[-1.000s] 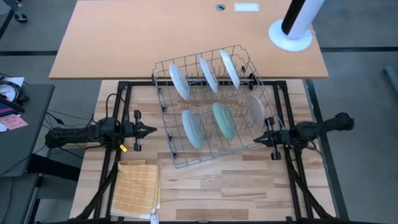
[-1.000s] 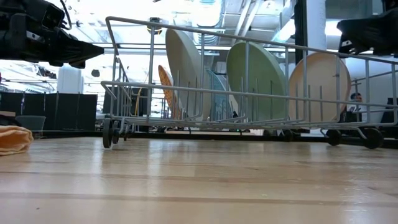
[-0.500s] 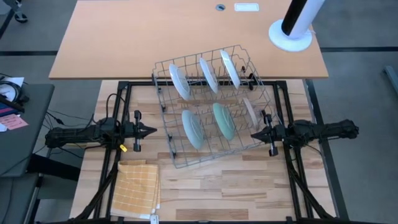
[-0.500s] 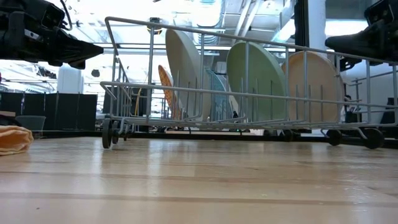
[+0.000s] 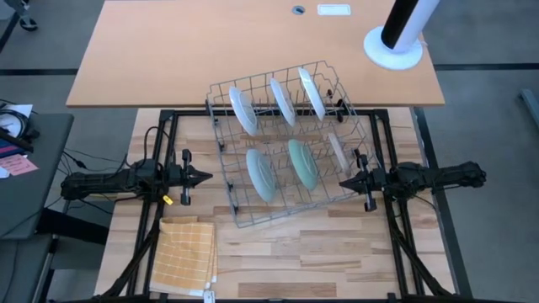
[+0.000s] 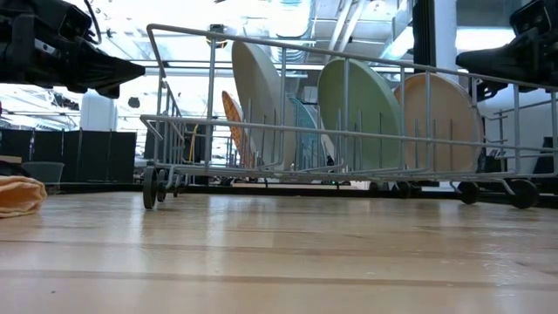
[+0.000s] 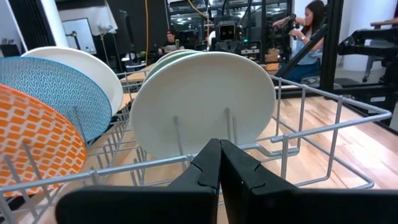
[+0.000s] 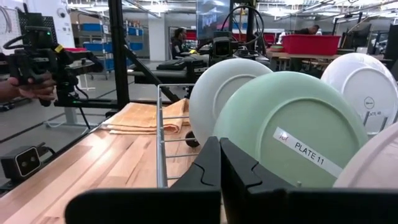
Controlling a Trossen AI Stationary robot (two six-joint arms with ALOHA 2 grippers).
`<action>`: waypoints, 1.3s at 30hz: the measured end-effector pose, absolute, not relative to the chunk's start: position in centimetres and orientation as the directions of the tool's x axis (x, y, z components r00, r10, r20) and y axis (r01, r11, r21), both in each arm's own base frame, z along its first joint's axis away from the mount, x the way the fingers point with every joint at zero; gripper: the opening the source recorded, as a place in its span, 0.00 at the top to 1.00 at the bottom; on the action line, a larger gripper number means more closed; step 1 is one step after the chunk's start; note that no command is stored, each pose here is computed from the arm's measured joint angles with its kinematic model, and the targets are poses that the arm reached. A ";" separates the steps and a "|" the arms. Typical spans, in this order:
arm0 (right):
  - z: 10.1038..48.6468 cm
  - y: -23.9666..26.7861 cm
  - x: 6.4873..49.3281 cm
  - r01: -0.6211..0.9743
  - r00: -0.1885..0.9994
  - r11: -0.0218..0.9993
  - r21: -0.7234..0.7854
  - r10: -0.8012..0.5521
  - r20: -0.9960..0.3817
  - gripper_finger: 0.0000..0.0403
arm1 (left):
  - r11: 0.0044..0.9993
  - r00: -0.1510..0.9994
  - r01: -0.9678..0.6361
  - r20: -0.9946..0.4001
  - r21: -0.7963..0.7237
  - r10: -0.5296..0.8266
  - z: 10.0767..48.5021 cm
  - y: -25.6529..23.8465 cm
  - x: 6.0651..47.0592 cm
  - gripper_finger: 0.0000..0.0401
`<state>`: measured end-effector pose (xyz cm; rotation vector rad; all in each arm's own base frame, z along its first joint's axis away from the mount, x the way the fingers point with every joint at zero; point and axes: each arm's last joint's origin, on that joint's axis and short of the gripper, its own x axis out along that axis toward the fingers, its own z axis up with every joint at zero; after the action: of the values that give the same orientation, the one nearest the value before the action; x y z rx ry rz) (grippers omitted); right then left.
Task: Sort dishes
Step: Return to Home Position
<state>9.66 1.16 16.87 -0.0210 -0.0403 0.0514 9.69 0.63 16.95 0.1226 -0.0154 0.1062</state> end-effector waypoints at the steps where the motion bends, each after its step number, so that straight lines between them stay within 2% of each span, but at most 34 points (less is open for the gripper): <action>1: 16.8 1.2 9.7 -0.051 0.998 0.999 -0.017 0.052 0.037 1.00 | 0.988 0.994 -0.107 0.022 0.112 0.105 17.0 0.6 9.7 1.00; 12: 16.5 1.2 10.0 -0.047 0.999 0.998 0.052 0.048 -0.012 1.00 | 0.993 0.997 -0.081 0.019 0.081 0.080 16.9 0.6 9.7 1.00; 21: 16.6 1.2 10.0 -0.047 0.999 0.999 -0.004 0.047 -0.002 1.00 | 0.993 0.997 -0.081 0.018 0.083 0.080 16.9 0.6 9.7 1.00; 39: 16.5 1.2 10.0 -0.045 0.999 0.999 -0.001 0.045 -0.009 0.99 | 0.996 0.998 -0.061 0.017 0.065 0.060 16.9 0.5 9.7 1.00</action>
<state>10.02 1.20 16.48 -0.0013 0.0085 0.0450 9.70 0.50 16.90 0.0657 -0.0146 0.0604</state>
